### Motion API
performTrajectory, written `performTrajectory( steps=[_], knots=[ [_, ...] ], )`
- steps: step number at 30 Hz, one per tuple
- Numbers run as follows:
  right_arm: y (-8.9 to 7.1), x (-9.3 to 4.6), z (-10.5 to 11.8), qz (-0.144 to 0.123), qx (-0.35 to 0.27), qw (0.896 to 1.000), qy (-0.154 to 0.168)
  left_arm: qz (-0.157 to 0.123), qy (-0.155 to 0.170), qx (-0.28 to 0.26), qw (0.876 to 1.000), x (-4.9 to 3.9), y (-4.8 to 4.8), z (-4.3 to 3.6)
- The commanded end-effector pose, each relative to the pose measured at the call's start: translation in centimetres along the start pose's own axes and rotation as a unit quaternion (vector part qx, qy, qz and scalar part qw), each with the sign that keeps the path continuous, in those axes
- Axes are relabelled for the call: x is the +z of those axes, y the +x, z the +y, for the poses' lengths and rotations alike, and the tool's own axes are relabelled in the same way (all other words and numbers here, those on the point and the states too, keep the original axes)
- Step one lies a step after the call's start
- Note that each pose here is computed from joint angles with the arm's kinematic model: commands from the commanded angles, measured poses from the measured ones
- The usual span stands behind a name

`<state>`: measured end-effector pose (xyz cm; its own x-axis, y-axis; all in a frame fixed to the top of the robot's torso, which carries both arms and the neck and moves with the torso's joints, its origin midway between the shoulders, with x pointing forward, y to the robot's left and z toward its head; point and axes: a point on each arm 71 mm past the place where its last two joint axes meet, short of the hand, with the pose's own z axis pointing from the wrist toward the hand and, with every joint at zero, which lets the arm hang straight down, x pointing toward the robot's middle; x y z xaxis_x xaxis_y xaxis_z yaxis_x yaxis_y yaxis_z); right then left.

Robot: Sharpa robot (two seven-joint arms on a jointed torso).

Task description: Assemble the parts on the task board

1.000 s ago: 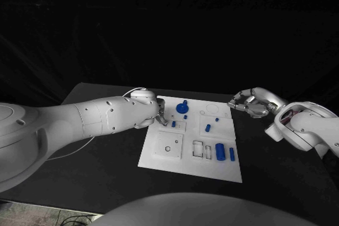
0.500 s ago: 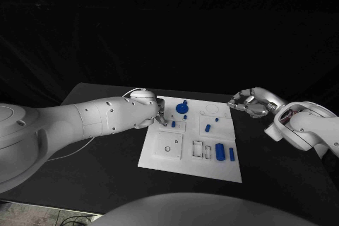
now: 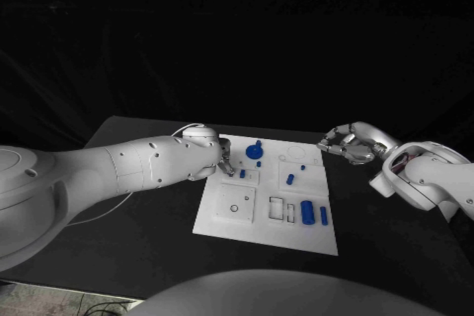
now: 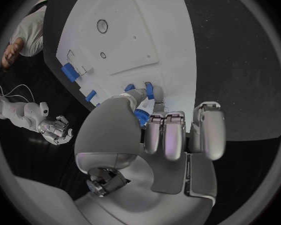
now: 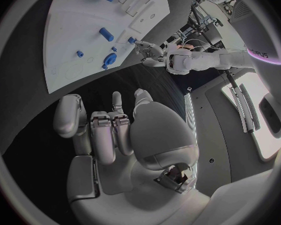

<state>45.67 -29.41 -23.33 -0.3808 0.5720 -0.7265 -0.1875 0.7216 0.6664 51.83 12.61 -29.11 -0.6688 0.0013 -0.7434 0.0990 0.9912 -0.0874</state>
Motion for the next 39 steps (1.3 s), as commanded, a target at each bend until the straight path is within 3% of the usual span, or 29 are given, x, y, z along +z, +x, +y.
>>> performTrajectory(
  steps=[1, 39],
  knots=[
    [0.06, -0.03, 0.05, 0.002, -0.001, 1.0, -0.003, 0.011, 0.005, 0.002, 1.0, 0.06, 0.43, -0.2],
    [0.24, -0.04, -0.16, 0.003, -0.001, 1.0, -0.002, 0.032, -0.004, 0.015, 0.999, 0.46, 0.9, -0.09]
  ],
)
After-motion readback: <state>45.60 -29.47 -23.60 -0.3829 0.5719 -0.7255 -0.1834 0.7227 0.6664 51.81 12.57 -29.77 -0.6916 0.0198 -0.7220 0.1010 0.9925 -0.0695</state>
